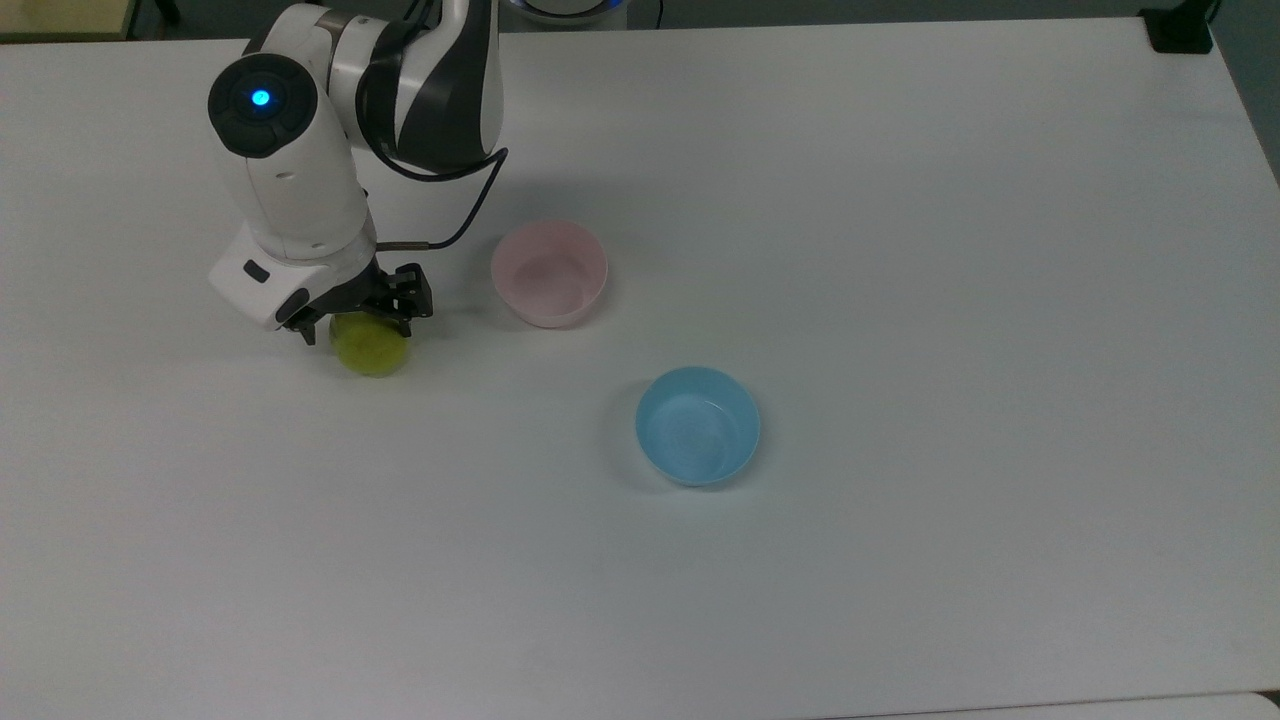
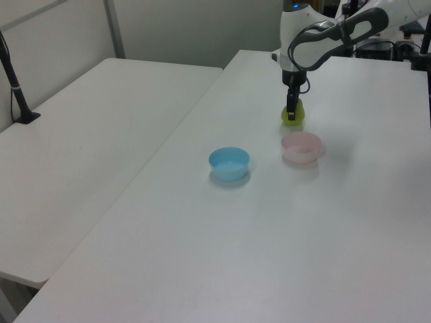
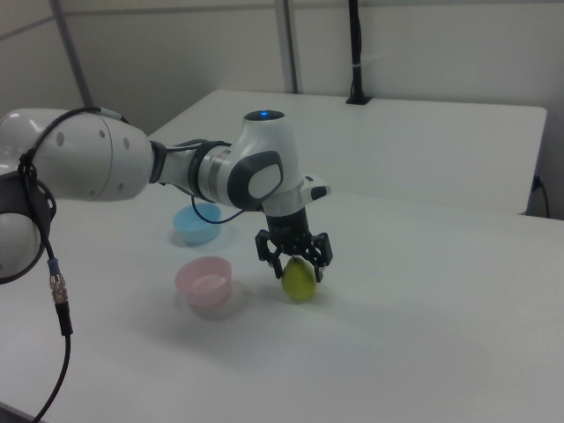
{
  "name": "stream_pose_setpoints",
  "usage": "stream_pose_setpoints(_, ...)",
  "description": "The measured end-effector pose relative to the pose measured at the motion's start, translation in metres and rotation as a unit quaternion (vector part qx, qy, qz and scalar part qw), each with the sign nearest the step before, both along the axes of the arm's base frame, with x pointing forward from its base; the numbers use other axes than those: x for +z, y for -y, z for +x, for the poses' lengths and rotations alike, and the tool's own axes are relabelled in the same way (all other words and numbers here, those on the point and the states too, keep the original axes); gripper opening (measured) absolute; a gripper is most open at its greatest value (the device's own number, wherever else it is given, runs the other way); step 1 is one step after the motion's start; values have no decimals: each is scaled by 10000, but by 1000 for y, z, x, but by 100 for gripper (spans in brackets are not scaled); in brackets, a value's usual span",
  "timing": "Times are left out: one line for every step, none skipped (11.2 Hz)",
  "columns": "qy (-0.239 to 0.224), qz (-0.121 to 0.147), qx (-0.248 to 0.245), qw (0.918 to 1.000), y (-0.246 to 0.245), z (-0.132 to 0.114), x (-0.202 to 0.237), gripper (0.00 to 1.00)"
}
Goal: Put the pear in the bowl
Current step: 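Close the gripper around the green pear, then lift the green pear up off the table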
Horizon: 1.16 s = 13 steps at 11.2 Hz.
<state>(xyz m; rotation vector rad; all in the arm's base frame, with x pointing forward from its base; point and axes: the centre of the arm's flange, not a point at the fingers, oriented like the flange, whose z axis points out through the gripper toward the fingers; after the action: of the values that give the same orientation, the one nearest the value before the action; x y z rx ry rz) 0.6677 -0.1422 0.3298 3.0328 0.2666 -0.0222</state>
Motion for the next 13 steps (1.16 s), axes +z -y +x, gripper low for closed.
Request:
stream_pose_setpoints(-9, -29, 34, 10000, 0, 0, 0, 84)
stream_pose_setpoints(4, -44, 50, 10000, 0, 0, 2, 74)
stream_pose_setpoints(-1, -47, 59, 10000, 0, 0, 1, 74)
stream_pose_setpoints(-2, -47, 68, 10000, 0, 0, 1, 74)
stream_pose_setpoints(0, -47, 70, 10000, 0, 0, 2, 74)
stream_pose_setpoints(-22, -43, 65, 10000, 0, 0, 4, 74)
stream_pose_setpoints(-68, -31, 50, 10000, 0, -2, 13, 74)
stream_pose_setpoints(-55, -27, 32, 10000, 0, -5, 33, 74)
stream_pose_setpoints(-25, -22, 11, 10000, 0, -7, 59, 74)
stream_pose_setpoints(11, -17, -11, 10000, 0, -12, 89, 74)
stream_pose_setpoints(40, -11, -33, 10000, -1, -17, 118, 74)
stream_pose_setpoints(46, 2, -49, 10000, -2, -24, 144, 74)
stream_pose_setpoints(50, 15, -51, 10000, -5, -31, 164, 74)
